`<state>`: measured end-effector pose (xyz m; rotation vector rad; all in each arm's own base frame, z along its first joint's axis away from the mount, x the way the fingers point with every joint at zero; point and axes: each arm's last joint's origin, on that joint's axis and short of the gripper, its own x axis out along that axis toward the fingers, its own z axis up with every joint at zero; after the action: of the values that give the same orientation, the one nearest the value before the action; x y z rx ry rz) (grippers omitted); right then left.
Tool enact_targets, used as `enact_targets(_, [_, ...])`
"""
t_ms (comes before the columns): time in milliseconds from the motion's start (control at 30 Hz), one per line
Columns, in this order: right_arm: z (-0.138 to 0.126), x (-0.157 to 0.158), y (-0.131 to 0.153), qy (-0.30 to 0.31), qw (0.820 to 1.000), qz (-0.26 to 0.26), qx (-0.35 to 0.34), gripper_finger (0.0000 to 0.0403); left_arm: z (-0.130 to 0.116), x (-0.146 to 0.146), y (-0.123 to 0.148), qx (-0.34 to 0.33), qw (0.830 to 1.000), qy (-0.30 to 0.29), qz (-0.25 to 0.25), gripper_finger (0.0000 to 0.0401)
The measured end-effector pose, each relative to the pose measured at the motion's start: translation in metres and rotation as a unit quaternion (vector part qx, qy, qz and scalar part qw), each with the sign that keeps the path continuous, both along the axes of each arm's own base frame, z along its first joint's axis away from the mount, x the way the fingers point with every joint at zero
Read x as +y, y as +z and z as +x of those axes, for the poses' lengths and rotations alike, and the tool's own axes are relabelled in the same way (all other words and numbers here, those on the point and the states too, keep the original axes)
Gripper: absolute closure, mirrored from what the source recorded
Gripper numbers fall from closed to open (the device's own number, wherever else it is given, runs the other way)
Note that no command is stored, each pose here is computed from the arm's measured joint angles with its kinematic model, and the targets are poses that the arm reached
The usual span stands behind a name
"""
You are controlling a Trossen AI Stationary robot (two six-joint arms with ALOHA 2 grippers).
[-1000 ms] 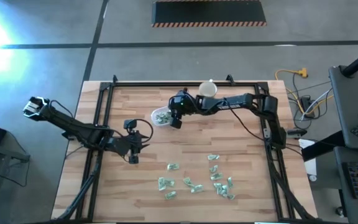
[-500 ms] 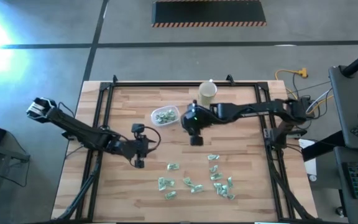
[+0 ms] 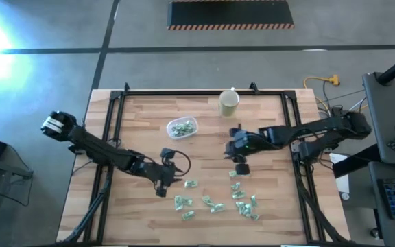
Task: Pick and place Stevia / Truvia into bins
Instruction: Put the stevia packet into the transparent container
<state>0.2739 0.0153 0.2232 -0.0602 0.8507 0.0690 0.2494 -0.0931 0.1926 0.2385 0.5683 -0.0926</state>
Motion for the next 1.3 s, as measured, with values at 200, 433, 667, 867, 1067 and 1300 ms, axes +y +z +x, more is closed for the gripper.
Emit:
enact_targets(200, [-0.033,-0.002,-0.021,-0.004,0.998,0.006,-0.067,0.0330,0.013,-0.006,-0.012,-0.015,1.000,-0.013,-0.015,0.0280])
enact_targets(433, [-0.059,-0.003,-0.033,-0.014,0.996,0.019,-0.092,0.0330,0.024,-0.011,-0.034,-0.006,1.000,-0.023,-0.014,0.0280])
enact_targets(667, [-0.068,-0.004,-0.027,-0.022,0.993,0.030,-0.116,0.0330,0.035,-0.014,-0.049,0.003,1.000,-0.019,-0.013,0.0280])
enact_targets(867, [-0.065,-0.003,-0.026,-0.021,0.991,0.032,-0.129,0.0330,0.043,-0.014,-0.054,0.007,1.000,-0.019,-0.019,0.0280])
enact_targets(1067, [-0.064,-0.003,-0.028,-0.020,0.992,0.031,-0.124,0.0330,0.045,-0.010,-0.057,0.022,0.997,-0.026,-0.065,0.0280])
enact_targets(1300, [-0.063,-0.003,-0.029,-0.020,0.992,0.031,-0.123,0.0330,0.045,-0.007,-0.060,0.036,0.995,-0.029,-0.086,0.0280])
